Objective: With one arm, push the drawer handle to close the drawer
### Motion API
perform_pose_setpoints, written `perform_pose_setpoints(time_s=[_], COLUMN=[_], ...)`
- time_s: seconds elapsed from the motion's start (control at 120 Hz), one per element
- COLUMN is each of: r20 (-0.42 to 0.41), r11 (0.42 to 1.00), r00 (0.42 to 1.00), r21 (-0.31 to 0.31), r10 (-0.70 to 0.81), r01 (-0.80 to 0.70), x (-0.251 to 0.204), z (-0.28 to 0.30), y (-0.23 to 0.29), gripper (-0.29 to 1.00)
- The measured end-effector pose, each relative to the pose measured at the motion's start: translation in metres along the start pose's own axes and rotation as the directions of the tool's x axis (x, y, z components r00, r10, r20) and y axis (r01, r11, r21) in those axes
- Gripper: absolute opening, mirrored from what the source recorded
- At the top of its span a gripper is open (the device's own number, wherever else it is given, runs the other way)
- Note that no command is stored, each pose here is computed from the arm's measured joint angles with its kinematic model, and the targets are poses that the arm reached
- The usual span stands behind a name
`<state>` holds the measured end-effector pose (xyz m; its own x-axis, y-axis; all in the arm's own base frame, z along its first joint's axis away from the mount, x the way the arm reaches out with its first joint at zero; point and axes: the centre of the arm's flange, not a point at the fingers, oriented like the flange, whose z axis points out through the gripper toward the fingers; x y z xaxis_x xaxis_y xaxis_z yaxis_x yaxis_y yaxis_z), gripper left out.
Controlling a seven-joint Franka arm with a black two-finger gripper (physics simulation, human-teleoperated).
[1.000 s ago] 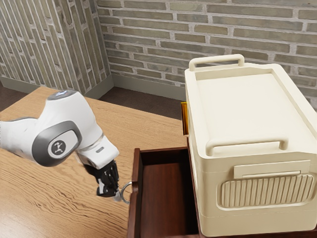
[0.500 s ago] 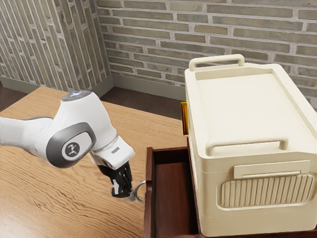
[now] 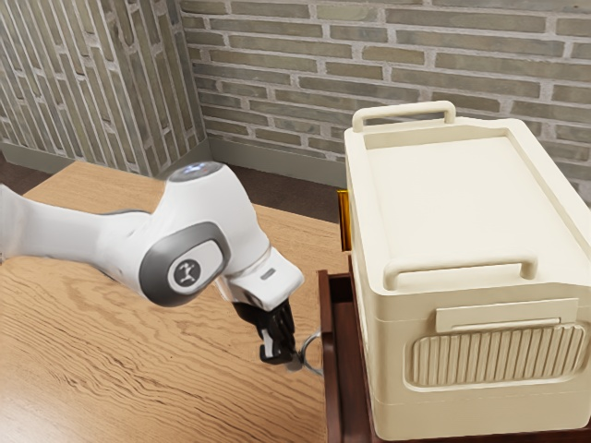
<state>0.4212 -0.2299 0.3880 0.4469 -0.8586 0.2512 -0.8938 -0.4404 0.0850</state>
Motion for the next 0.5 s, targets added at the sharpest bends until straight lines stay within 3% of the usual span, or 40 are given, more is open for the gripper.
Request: perform_pose_setpoints(time_s=[0.5], r20=[-0.002], r11=[0.998], r00=[0.999], r21=[-0.02], r10=[0.053], r01=[-0.053], x=[0.053], z=[0.017], y=[0.019], gripper=[-0.08])
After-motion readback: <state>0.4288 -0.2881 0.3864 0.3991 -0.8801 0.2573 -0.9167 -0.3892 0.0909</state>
